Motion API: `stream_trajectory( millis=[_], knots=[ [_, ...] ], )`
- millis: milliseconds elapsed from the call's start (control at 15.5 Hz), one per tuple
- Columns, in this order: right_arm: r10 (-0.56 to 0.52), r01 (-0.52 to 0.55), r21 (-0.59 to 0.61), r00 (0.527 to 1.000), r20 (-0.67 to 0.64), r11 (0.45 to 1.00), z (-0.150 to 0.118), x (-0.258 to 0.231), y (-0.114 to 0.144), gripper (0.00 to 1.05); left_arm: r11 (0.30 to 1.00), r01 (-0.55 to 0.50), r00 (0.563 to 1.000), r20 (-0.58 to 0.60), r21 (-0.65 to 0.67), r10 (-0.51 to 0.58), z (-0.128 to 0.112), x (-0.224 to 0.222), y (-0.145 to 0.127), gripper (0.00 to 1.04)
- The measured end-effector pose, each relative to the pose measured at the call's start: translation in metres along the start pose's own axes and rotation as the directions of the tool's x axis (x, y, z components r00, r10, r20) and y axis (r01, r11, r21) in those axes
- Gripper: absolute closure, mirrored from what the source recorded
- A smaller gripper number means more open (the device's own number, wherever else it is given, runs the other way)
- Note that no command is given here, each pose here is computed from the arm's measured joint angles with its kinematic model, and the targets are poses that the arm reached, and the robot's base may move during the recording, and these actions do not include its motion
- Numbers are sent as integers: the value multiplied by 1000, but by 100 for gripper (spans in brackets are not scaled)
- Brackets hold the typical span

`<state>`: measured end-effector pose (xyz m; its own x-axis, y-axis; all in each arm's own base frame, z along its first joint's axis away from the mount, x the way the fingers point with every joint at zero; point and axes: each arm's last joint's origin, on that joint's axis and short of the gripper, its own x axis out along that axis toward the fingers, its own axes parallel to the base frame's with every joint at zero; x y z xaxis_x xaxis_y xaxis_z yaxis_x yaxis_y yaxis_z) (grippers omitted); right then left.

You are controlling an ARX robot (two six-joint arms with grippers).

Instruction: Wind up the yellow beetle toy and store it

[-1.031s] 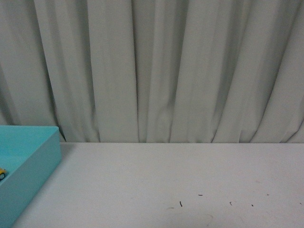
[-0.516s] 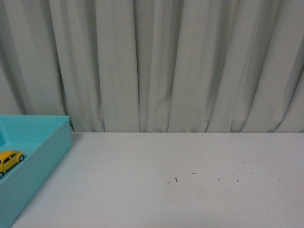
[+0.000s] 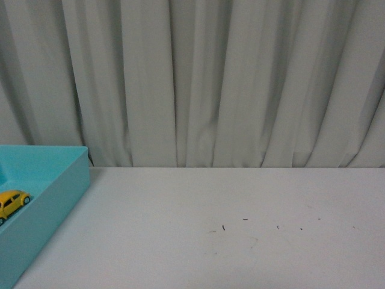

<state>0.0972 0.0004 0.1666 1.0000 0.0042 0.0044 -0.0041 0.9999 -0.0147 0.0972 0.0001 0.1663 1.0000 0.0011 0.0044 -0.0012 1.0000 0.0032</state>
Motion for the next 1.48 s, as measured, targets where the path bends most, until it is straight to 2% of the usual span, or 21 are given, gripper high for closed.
stream_trajectory(
  millis=[1483],
  knots=[
    [2,-2,0,1000,-3,1000,0,0,0,7,1000,0,1000,0,0,0,0,0,0,7]
  ],
)
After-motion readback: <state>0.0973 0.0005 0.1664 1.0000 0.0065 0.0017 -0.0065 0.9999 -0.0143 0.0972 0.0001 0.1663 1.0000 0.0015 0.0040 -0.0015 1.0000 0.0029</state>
